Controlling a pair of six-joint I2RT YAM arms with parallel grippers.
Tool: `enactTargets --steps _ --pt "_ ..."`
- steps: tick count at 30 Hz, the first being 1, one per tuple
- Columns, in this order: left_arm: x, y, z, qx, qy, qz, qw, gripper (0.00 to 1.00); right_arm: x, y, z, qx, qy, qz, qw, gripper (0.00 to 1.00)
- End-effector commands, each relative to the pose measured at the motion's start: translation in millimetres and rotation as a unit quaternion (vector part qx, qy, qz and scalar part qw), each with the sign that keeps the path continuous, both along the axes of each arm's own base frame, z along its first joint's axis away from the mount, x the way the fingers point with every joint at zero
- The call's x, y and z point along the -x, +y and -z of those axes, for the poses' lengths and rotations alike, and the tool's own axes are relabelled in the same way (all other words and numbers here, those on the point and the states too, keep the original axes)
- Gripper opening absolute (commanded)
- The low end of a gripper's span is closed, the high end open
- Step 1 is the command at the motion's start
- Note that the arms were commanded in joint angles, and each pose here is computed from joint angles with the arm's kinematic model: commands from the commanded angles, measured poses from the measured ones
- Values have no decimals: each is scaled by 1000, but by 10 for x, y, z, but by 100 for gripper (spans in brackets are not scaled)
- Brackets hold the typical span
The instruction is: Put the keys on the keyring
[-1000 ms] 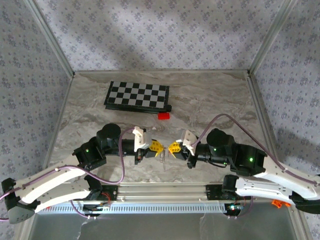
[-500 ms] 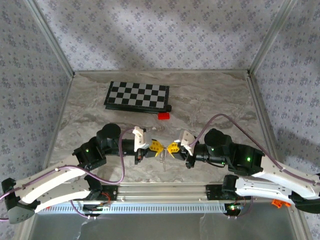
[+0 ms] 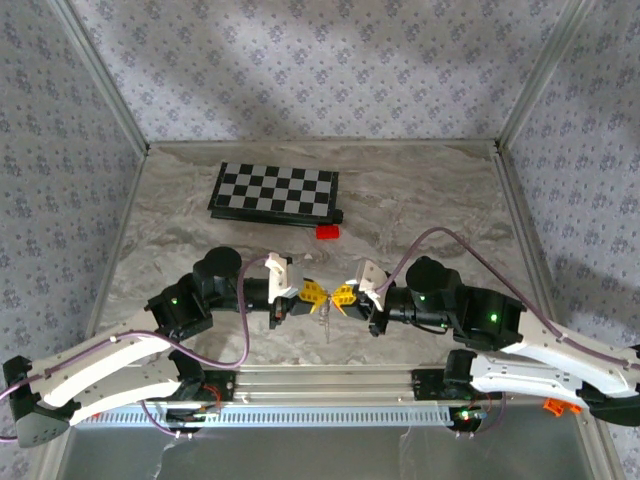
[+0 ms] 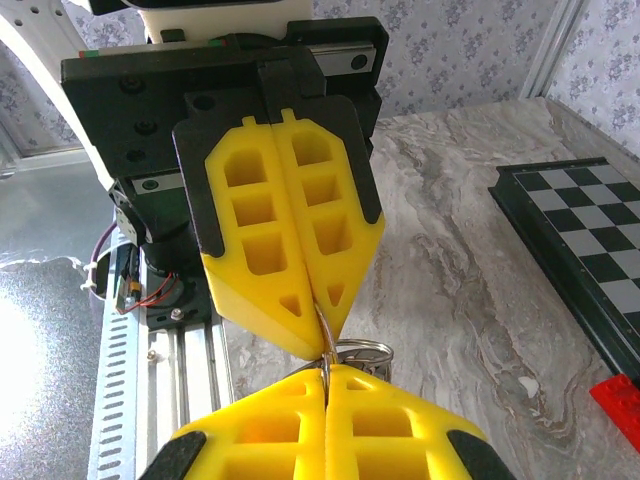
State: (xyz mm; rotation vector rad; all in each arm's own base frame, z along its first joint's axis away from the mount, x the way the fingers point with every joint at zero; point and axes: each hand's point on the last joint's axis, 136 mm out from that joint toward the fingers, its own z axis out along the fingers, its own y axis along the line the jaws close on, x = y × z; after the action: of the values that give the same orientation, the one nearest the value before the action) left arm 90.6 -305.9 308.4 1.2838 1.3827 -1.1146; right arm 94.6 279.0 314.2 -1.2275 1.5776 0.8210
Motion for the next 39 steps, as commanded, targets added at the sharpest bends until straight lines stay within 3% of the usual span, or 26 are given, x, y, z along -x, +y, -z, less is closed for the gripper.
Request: enactTargets --steps 1,39 --pt "39 28 -208 29 -25 4 999 0 -3 -11 -42 -7 -9 -1 1000 0" --pt "41 26 -205 29 -24 4 999 0 -24 -52 -18 -6 -11 9 1000 0"
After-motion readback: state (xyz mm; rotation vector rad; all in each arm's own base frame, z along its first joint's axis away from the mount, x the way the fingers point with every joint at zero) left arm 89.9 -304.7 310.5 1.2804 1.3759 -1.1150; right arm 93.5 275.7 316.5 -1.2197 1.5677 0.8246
